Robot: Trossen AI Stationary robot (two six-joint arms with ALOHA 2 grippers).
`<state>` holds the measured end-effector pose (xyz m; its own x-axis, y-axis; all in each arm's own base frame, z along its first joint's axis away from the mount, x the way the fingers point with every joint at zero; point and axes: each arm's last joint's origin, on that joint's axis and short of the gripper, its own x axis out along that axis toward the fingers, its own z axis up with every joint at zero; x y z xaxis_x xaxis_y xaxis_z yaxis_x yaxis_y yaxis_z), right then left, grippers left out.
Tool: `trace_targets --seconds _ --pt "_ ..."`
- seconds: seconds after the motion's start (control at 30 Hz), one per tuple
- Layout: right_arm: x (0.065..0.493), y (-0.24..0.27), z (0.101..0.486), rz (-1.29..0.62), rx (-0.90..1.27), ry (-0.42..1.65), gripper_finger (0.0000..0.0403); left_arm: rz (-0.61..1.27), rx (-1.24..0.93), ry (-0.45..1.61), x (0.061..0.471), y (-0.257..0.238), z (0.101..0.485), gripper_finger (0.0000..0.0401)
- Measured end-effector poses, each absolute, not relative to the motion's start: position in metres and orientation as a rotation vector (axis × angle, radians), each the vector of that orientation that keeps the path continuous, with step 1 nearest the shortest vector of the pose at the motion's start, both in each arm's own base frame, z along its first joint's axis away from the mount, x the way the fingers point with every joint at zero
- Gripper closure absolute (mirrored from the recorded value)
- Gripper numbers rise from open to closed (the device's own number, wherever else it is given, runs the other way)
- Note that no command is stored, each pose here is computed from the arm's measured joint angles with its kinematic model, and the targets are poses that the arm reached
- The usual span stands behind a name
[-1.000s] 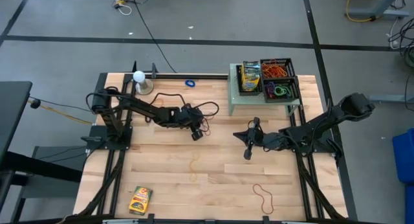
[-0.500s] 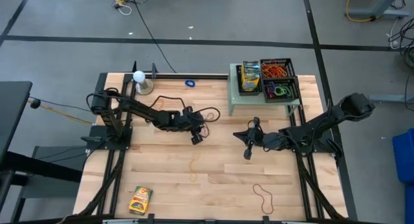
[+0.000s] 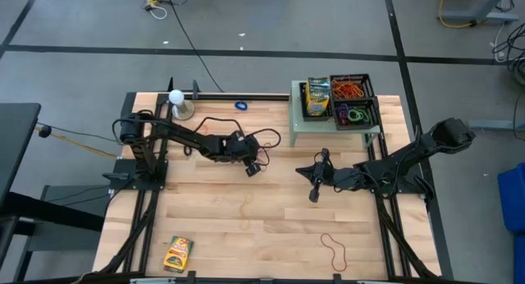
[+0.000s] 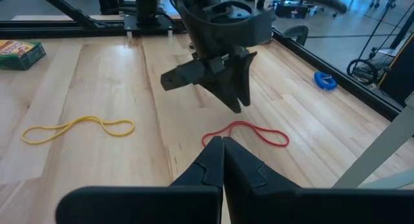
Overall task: Pick & Place Office Desk Supplies
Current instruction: Put the red rubber band into the top right black bin on the shelf
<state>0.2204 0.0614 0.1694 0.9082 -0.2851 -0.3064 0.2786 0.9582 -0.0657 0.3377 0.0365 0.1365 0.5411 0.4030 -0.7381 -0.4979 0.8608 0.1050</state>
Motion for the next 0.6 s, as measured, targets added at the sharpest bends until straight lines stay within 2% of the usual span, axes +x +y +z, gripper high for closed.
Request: trace_targets --seconds 0.23,0.6 --pt "0.22 0.061 0.169 -0.292 -0.021 0.319 0.0398 0.581 -0.202 0.838 0.338 0.052 0.133 0.0296" --pt "0.22 0.061 0.169 -0.294 -0.021 0.319 0.0398 0.55 -0.3 0.816 0.339 0.065 0.136 0.0296"
